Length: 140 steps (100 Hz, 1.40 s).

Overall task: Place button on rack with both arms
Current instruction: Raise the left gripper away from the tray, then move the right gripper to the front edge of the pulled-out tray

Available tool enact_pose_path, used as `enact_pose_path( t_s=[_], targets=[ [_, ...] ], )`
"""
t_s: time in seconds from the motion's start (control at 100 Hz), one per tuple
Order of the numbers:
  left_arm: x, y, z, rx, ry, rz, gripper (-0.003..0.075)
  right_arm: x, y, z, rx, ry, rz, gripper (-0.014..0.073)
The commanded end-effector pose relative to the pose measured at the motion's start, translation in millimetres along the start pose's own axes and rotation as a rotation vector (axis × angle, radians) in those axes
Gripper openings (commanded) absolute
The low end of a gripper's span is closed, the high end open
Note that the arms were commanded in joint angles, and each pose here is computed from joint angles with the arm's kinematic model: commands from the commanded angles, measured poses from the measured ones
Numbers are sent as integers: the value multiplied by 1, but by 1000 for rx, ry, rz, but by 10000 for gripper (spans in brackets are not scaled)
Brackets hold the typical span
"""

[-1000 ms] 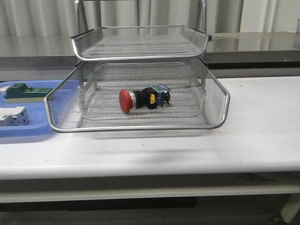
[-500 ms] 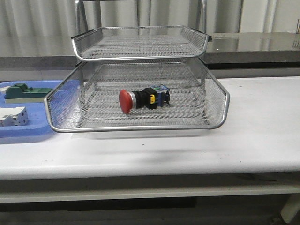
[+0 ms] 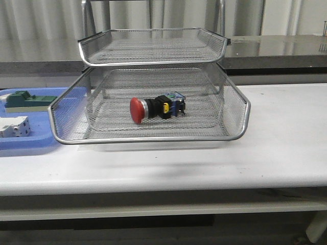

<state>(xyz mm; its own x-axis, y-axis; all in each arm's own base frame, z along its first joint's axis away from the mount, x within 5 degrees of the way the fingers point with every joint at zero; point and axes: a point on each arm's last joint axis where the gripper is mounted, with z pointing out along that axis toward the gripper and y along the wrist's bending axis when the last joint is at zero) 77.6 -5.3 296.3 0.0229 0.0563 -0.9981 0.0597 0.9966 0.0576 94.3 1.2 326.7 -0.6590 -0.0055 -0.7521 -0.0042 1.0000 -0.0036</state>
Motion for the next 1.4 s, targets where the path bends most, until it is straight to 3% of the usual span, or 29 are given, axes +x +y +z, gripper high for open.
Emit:
enact_pose_path(
  t_s=[0.0, 0.19, 0.59, 0.9, 1.39],
  targets=[
    [-14, 3, 0, -28, -84, -23, 255, -13, -2, -8, 14, -90, -5, -68],
    [-14, 3, 0, -28, -84, -23, 2, -13, -2, -8, 14, -90, -5, -68],
    [-14, 3, 0, -28, -84, -23, 4, -13, -1, -8, 12, -90, -3, -68],
    [-14, 3, 0, -28, -84, -23, 4, -17, 7, -6, -84, -122, 69, -68],
    [-14, 3, 0, -28, -84, -23, 4, -29, 45, 63, -341, 156, -15, -66]
  ],
)
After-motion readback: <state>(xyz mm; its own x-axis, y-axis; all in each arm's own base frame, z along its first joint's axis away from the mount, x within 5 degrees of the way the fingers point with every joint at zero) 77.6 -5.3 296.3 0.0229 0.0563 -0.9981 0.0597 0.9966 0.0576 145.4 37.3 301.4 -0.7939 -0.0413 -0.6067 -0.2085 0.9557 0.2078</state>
